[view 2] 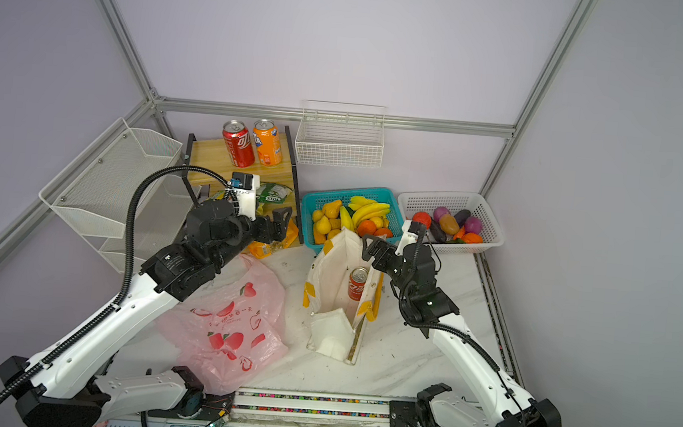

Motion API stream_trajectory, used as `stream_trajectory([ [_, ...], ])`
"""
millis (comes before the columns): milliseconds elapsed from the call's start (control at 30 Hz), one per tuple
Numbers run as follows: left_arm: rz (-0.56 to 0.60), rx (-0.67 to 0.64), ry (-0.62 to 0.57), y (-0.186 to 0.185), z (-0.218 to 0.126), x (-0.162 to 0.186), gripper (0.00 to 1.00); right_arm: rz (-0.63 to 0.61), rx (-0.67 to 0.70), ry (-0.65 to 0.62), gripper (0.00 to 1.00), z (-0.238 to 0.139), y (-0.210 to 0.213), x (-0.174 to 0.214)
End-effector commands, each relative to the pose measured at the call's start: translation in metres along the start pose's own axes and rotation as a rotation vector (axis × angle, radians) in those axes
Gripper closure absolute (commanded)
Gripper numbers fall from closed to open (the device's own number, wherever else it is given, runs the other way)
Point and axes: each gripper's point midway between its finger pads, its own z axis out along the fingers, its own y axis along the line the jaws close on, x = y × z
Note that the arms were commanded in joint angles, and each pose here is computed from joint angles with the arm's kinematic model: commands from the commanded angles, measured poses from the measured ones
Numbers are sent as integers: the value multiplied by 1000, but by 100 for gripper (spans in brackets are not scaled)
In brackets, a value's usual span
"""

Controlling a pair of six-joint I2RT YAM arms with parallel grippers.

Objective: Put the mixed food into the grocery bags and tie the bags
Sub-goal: 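Raise the left gripper up to the second red cola can on the top shelf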

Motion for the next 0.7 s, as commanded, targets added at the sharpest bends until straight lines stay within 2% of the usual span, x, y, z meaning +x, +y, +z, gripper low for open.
stream_trajectory([
  [0, 26, -73, -19, 29, -20, -38, 8, -135, -18, -97, 3, -15, 21, -37],
  [100, 49, -142, 3, 53, -23, -59, 7, -168, -65, -127, 3, -14, 36, -49],
  [167, 47, -168, 16, 67, -21, -70, 6, -174, -99, -99, 3, -5, 43, -46],
  [333, 6, -187, -29, 90, -9, -104, 5, -204, -103, -63, 3, 4, 45, -42],
  [667, 34, -210, -5, 118, 59, -130, 5, -217, -72, -64, 3, 0, 35, -36],
])
